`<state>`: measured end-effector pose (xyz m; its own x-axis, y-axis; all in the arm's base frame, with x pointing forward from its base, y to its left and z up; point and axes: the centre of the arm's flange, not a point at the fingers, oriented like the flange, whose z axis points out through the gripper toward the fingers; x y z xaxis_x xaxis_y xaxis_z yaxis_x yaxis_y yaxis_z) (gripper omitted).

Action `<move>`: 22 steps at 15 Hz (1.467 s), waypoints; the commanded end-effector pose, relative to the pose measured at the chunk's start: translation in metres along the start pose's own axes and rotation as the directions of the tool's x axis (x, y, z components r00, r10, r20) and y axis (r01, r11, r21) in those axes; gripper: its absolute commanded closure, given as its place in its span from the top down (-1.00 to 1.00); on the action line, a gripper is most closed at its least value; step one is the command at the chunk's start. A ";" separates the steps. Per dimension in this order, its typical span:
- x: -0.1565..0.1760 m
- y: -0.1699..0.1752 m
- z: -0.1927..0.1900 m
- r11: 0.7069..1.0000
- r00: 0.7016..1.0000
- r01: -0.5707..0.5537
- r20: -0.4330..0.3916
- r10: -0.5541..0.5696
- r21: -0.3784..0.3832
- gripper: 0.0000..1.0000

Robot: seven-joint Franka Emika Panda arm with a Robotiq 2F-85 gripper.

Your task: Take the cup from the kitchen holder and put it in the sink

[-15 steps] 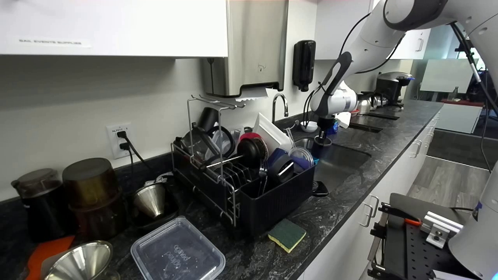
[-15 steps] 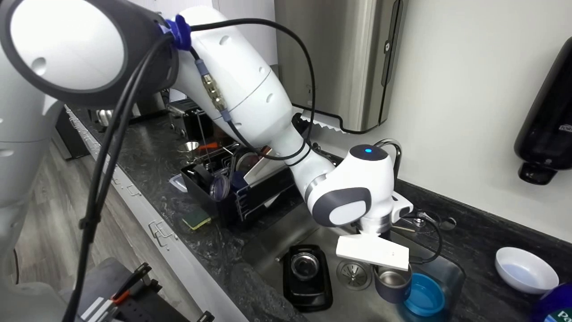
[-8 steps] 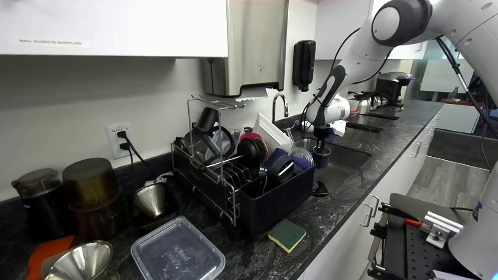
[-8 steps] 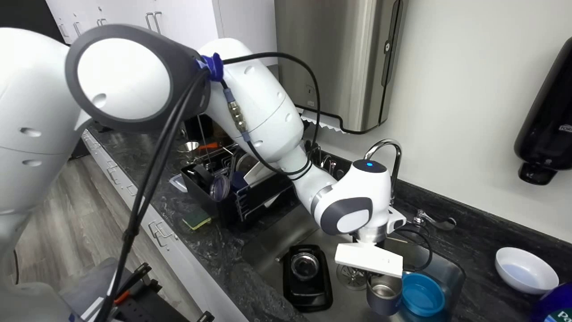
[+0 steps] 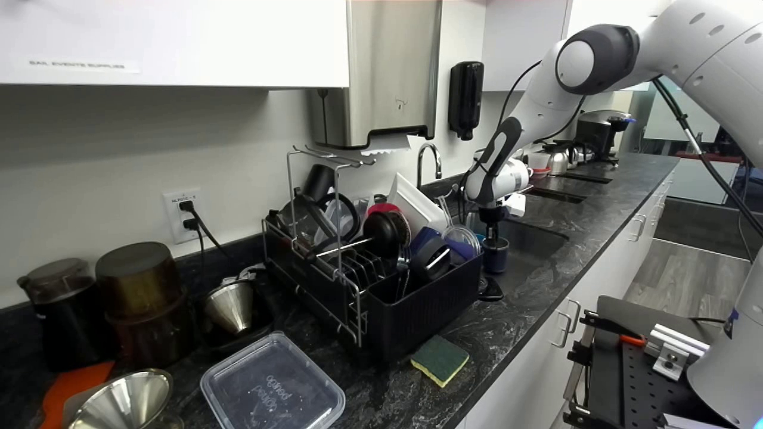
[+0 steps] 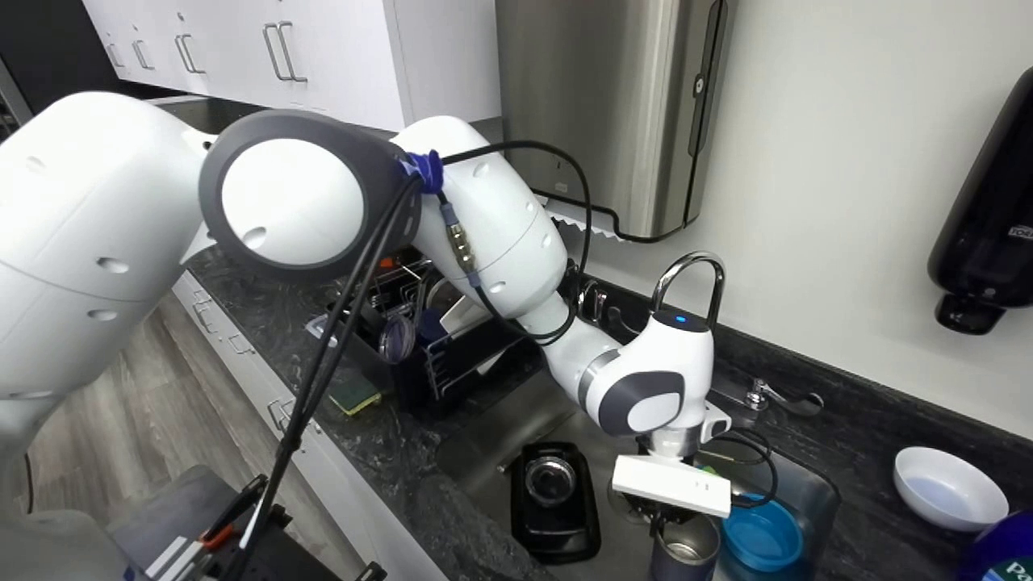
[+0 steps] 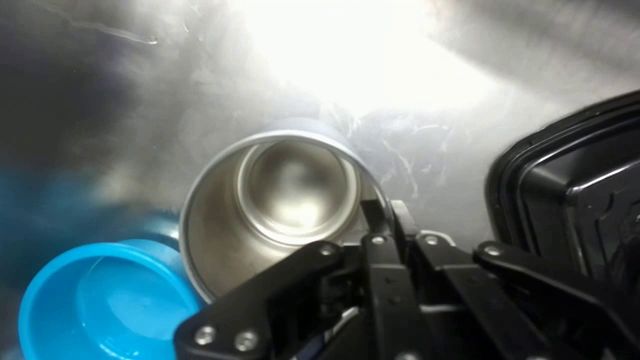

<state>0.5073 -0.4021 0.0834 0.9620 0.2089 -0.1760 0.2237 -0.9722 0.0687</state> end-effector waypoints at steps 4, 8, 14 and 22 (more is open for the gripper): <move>0.008 0.011 0.003 0.998 0.998 0.041 0.045 -0.043 0.057 -0.97; 0.006 0.013 -0.002 0.996 0.998 0.051 0.028 -0.053 0.075 -0.23; -0.024 0.017 -0.030 0.999 0.999 0.024 -0.050 -0.022 0.036 0.61; -0.129 0.013 -0.113 0.998 0.969 0.044 -0.244 -0.030 0.054 1.00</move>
<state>0.4438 -0.4465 0.1868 0.9719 0.2327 -0.0361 0.2342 -0.9710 0.0483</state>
